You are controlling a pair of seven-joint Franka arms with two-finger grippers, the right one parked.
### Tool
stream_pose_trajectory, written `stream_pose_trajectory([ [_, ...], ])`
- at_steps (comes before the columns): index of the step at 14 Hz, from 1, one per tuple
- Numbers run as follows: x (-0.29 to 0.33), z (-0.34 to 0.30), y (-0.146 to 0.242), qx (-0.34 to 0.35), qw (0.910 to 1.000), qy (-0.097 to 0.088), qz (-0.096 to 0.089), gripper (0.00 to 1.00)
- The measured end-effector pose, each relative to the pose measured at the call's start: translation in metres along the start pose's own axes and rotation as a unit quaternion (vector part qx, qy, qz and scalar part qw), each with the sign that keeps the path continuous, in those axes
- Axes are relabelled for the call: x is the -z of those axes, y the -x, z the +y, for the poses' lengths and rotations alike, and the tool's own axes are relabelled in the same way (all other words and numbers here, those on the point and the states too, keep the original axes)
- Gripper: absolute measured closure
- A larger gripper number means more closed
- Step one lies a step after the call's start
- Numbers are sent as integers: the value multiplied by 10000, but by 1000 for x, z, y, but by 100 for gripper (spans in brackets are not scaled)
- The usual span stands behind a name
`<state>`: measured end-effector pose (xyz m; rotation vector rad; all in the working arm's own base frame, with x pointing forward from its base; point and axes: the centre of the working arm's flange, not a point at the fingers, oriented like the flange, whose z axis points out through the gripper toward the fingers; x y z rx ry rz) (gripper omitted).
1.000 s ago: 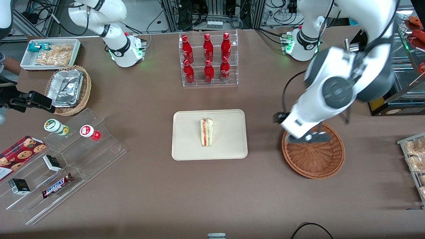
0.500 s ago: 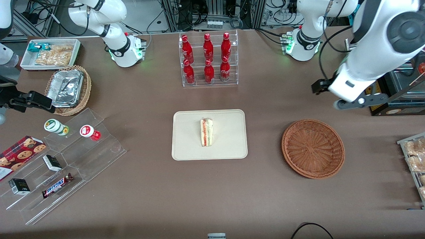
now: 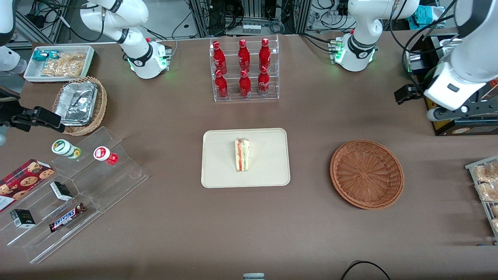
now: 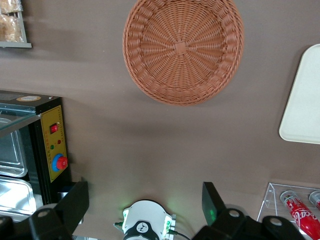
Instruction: Place sandwich from basket to tray
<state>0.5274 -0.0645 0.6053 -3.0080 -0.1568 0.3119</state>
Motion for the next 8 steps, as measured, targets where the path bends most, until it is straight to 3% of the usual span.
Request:
stream_pose_trajectory([
  [8,18,0,4,-6,9998,46,198,0],
])
